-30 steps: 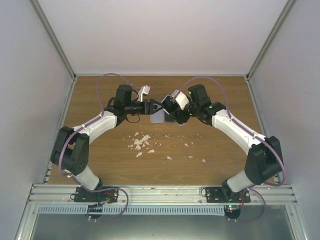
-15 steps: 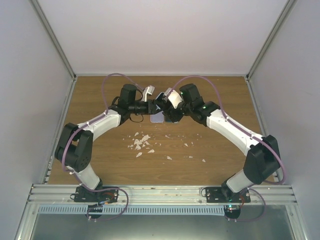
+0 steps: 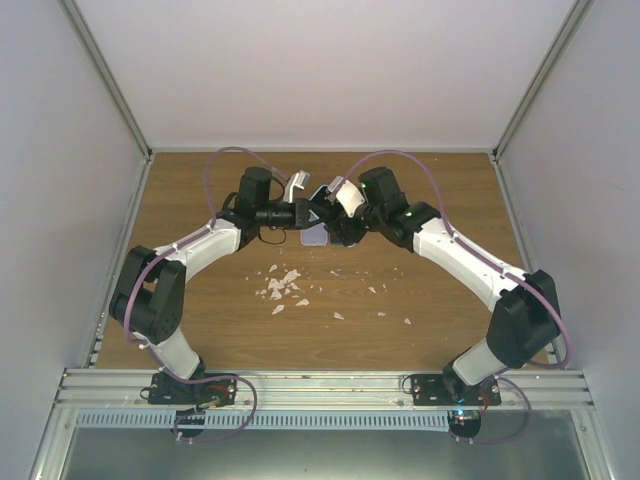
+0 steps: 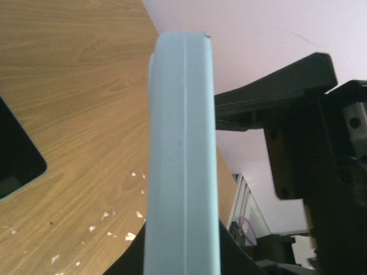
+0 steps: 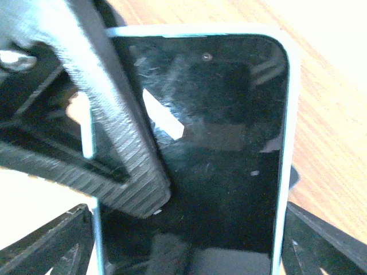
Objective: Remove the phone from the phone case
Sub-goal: Remove the phone case from the phone.
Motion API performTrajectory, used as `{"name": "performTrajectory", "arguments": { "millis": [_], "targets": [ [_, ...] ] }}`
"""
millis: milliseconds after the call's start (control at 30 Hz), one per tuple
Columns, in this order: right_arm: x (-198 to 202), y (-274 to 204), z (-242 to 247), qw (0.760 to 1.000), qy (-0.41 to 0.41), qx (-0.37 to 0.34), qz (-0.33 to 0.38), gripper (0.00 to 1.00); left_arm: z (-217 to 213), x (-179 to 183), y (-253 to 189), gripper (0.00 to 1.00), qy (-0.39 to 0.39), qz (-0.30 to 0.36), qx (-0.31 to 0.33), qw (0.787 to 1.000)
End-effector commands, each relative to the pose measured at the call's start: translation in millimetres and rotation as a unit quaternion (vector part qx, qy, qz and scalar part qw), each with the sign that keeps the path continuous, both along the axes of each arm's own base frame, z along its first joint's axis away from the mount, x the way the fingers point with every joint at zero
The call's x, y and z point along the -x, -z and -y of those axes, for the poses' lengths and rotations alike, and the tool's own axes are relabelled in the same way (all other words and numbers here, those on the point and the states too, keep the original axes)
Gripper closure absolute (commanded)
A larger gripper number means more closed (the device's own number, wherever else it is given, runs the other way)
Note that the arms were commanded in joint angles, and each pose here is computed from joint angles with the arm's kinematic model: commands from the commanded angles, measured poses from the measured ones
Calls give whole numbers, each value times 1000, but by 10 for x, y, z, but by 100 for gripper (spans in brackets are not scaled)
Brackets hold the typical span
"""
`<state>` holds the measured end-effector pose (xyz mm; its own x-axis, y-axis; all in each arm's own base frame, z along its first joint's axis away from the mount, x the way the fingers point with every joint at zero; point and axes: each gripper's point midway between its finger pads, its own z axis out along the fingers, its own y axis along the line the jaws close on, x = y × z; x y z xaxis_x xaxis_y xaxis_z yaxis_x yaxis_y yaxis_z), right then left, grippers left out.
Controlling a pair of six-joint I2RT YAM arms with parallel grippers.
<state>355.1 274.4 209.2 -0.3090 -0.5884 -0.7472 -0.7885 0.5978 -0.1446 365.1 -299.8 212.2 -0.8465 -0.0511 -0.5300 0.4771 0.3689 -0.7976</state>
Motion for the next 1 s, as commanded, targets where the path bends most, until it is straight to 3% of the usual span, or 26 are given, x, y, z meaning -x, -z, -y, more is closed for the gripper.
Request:
{"name": "performTrajectory", "arguments": {
  "millis": [0, 133, 500, 833, 967],
  "targets": [
    [276, -414, -244, 993, -99, -71, -8, 10, -151, -46, -228, 100, 13, 74, 13, 997],
    [463, -579, -236, 984, -145, -104, -27, 1, -278, 77, -345, 100, 43, 98, 41, 993],
    [814, -977, 29, 960, -202, -183, -67, 0, -423, 575, -734, 100, 150, 188, 87, 967],
    [1050, -964, 301, 954, -228, -181, -70, 0, -538, 927, -967, 100, 220, 235, 105, 941],
    [1070, -716, 361, 960, -215, -151, -102, 8, -581, 987, -1024, 100, 221, 242, 107, 938]
  ]
}}
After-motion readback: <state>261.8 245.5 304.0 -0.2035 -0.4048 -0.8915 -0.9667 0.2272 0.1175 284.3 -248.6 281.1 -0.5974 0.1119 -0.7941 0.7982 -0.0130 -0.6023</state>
